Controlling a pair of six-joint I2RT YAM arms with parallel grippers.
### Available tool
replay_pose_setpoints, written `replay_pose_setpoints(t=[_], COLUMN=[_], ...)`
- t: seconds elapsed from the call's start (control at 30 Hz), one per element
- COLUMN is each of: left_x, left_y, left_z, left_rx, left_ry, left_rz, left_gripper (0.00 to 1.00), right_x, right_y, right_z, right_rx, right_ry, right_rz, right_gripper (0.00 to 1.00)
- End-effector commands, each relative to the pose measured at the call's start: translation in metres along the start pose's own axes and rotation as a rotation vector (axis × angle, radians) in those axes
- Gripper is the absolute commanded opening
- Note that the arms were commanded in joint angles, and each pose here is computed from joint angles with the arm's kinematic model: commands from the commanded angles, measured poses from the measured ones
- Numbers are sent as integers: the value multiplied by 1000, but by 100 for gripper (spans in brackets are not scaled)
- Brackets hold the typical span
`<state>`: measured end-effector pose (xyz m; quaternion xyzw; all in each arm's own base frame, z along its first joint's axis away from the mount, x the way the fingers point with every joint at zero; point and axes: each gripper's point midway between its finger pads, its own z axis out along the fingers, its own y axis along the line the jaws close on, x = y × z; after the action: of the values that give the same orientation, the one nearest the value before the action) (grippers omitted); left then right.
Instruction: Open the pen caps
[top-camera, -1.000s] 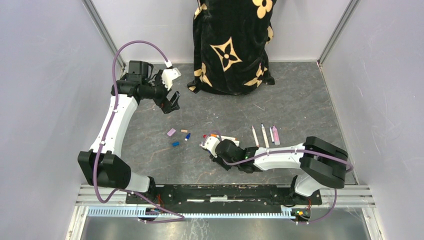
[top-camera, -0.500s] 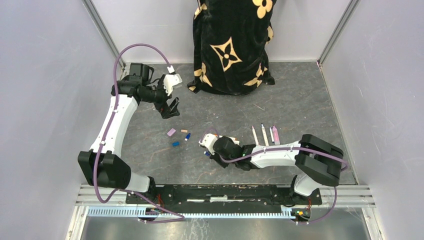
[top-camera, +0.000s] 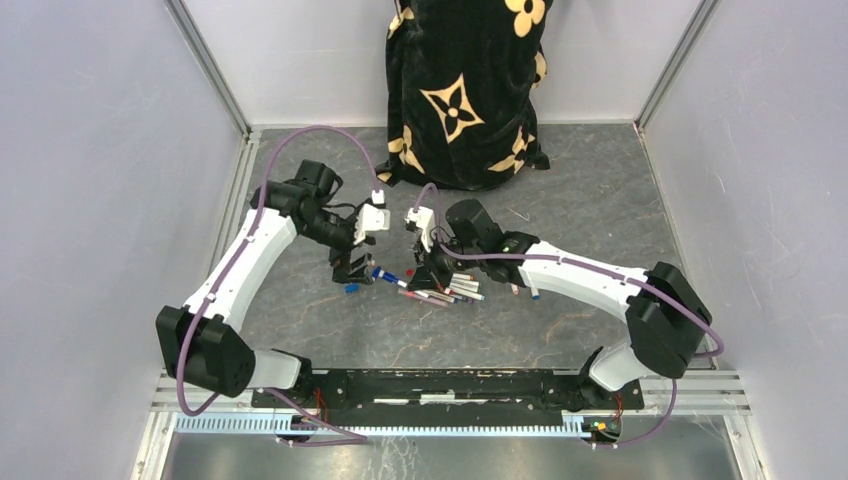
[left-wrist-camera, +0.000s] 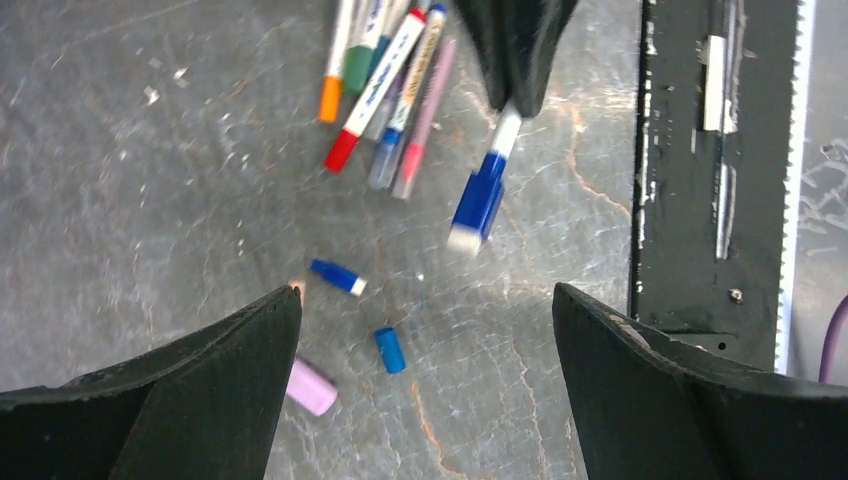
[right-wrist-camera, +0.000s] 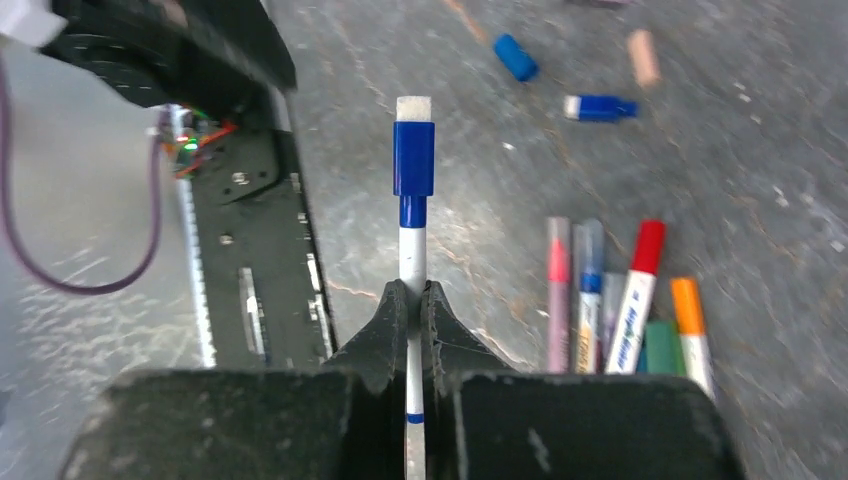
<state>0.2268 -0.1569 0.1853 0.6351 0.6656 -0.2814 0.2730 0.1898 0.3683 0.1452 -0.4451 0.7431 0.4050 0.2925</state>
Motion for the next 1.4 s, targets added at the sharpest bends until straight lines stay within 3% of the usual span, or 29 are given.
replay_pose_setpoints(t=[0.0, 0.4, 0.77, 0.87, 0.93, 0.97, 1.0, 1.03, 1.07, 1.1, 1.23, 1.37], left_x=[-17, -4, -14, -11, -8, -7, -7, -7, -9, -11, -20, -23], left_y=[-24, -45, -42, -43, -43, -43, -41, -40, -37, -36, -35, -36], left_z=[8, 31, 35, 36, 35, 35, 35, 35, 34, 33, 32, 34], left_rx=[49, 120, 82, 97, 98, 95, 91, 87, 79, 74, 71, 76], left_ry=[-24, 38, -24, -2, 10, 16, 21, 24, 27, 27, 6, 3], left_rz=[151, 178, 198, 198, 202, 205, 207, 207, 207, 208, 225, 235], left_gripper=[100, 93, 86, 74, 58, 47, 24, 10, 3, 2, 2, 2], right_x=[-4, -25, -31, -37, -36, -36, -35, -34, -33, -32, -33, -37], right_y=[28, 28, 31, 30, 28, 28, 28, 28, 28, 27, 31, 37], right_z=[2, 7, 8, 8, 8, 7, 7, 8, 8, 9, 14, 19], right_rx=[-222, -273, -324, -328, -324, -323, -324, -323, -324, -327, -358, -410], right_ry=[61, 27, -16, -37, -38, -38, -38, -36, -34, -30, -40, -41], right_rz=[44, 94, 191, 189, 197, 201, 204, 209, 214, 220, 264, 290], right_gripper=[0, 0, 0, 0, 0, 0, 0, 0, 0, 3, 32, 37])
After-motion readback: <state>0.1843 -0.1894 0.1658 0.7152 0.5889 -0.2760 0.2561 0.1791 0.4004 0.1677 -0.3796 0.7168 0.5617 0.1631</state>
